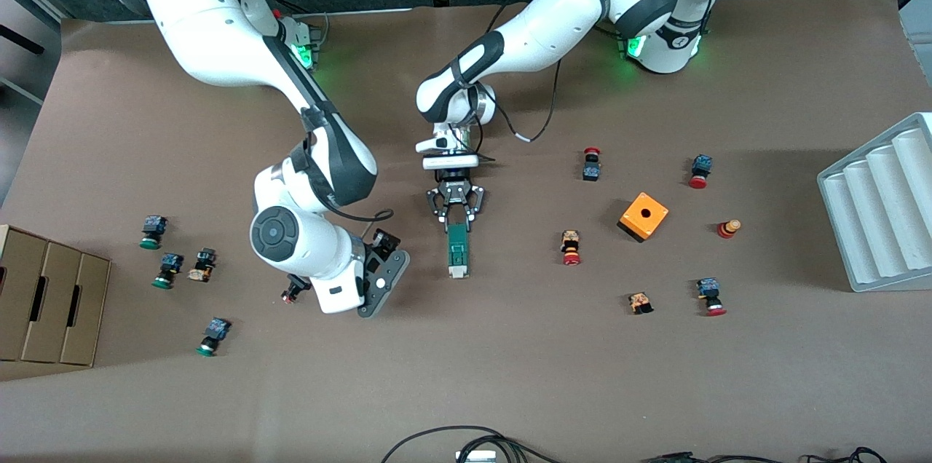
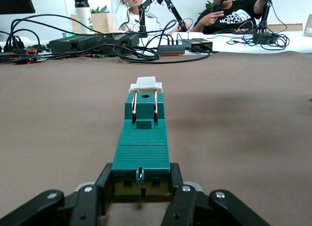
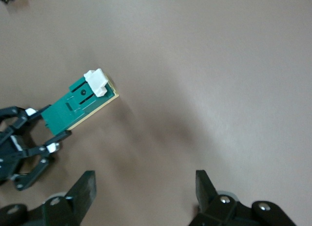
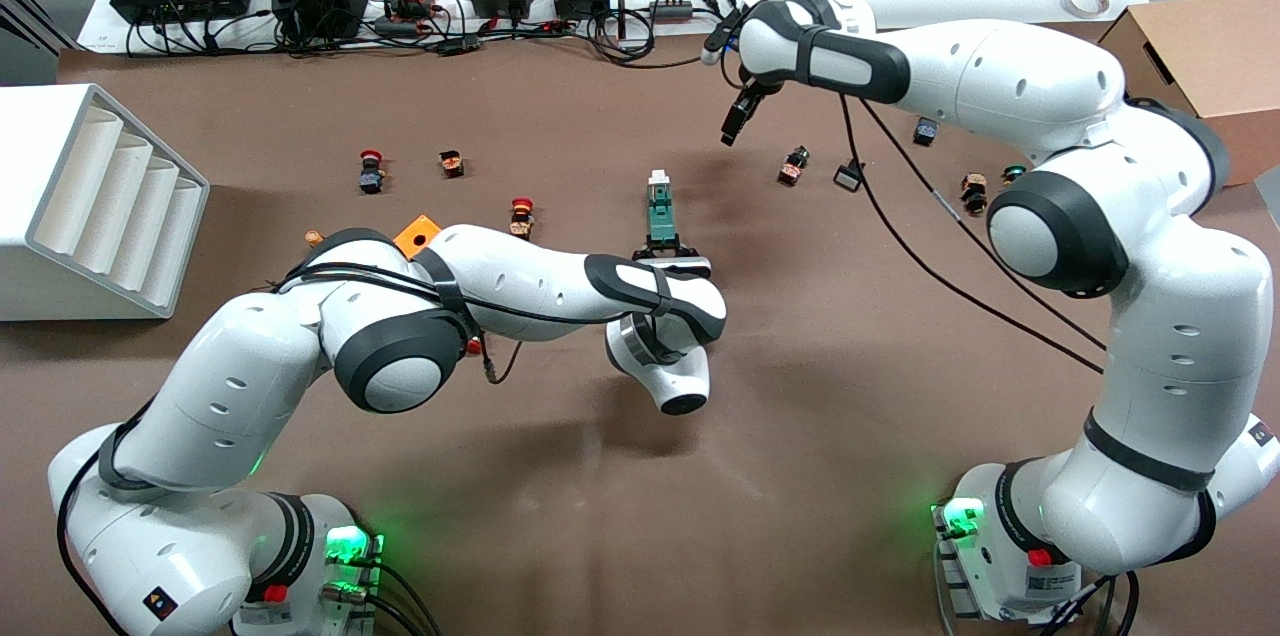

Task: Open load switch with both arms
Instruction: 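Move the right gripper over the white handle of the switch, then lower the right gripper and grasp the white switch handle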

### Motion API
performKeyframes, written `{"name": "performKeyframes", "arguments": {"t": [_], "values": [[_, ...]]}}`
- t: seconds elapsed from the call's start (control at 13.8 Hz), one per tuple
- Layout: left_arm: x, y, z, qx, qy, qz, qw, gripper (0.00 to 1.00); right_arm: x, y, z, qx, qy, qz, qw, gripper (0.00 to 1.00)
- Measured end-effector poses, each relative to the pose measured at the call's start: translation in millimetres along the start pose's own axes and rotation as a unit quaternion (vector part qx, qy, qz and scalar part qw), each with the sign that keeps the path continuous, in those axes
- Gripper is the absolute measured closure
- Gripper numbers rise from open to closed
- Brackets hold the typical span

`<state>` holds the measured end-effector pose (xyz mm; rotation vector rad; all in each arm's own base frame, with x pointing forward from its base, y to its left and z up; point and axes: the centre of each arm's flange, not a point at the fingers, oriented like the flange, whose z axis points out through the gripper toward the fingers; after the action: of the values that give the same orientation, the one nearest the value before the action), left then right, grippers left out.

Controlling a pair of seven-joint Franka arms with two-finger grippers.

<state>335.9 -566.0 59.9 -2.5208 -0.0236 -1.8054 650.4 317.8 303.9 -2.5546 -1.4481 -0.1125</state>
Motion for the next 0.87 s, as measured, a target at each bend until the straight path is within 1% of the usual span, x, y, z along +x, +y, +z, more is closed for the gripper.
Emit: {"name": "performKeyframes", "arguments": {"t": [0.29,0.58,0.8,0.87], "values": [[0,0,0,0.000,0.000,0.000,1.000,0.51,26,-29,25,-0.018,0.016,-0.071,0.997,0.08],[0,0,0,0.000,0.000,0.001,1.000,0.51,47,-58,64,-0.046,0.030,-0.120,0.991,0.07],[0,0,0,0.000,0.000,0.001,1.000,0.51,54,-72,86,-0.054,0.035,-0.134,0.989,0.09],[0,0,0,0.000,0.000,0.001,1.000,0.51,54,-71,88,-0.056,0.036,-0.135,0.989,0.13]]}}
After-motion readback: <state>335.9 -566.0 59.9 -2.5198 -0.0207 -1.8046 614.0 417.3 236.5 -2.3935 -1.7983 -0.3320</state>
